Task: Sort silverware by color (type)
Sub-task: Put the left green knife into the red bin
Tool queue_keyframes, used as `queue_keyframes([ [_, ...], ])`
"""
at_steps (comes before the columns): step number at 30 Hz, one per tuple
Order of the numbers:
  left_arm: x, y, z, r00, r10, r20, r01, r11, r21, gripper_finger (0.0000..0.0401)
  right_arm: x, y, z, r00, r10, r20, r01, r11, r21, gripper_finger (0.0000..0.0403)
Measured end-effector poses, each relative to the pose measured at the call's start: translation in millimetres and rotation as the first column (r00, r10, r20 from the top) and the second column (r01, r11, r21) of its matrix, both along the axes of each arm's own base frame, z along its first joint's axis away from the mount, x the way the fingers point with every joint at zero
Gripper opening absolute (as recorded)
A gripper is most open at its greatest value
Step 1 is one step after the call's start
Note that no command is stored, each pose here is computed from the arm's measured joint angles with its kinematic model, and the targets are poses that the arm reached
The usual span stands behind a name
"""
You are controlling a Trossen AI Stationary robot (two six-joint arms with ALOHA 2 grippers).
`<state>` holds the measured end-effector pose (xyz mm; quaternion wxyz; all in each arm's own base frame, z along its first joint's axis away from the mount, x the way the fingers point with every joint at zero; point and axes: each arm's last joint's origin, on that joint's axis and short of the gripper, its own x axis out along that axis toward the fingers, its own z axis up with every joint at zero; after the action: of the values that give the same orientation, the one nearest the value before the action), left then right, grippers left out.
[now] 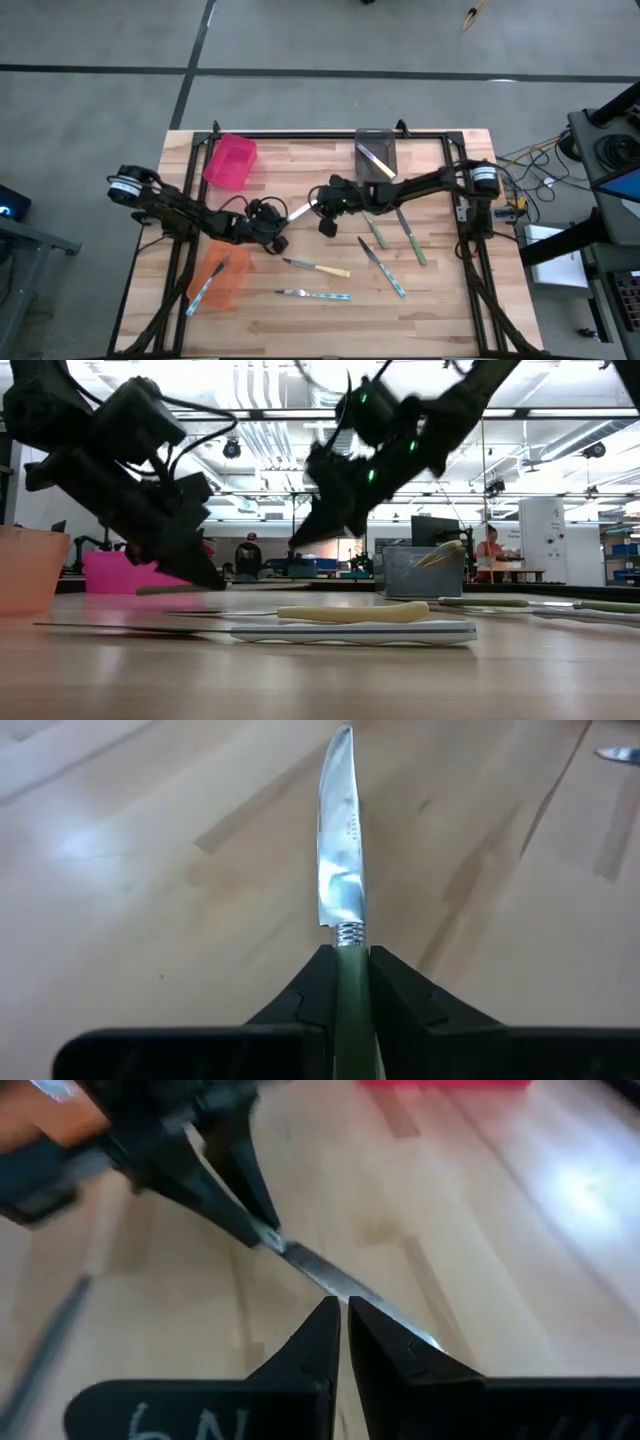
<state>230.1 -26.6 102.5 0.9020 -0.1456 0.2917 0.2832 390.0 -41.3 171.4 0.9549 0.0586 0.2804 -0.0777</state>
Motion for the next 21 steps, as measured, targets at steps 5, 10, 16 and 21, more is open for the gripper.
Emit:
queue_keyframes([
  [5,-0.5,0.3,8.8,0.999,0.002,0.036,-0.002,1.0,0.003,0.0001,-16.2,4.9,35.6,1.0,0.01,0.008,-0.01,1.0,-0.003,0.0018],
  [10,-2.0,0.7,21.1,0.997,0.004,0.08,-0.003,1.0,-0.002,0.0006,-33.0,11.0,64.9,0.999,0.021,0.027,-0.021,1.0,-0.002,0.0018],
  [16,-8.1,1.3,32.5,0.997,-0.04,0.067,0.039,0.999,0.018,0.0003,-43.5,21.5,71.8,0.999,0.047,0.023,-0.047,0.999,0.001,0.0018],
  [21,-8.4,0.0,33.7,0.989,-0.147,0.028,0.146,0.989,0.028,0.0001,-46.7,27.3,57.9,0.998,0.056,-0.016,-0.056,0.998,0.018,0.0018],
])
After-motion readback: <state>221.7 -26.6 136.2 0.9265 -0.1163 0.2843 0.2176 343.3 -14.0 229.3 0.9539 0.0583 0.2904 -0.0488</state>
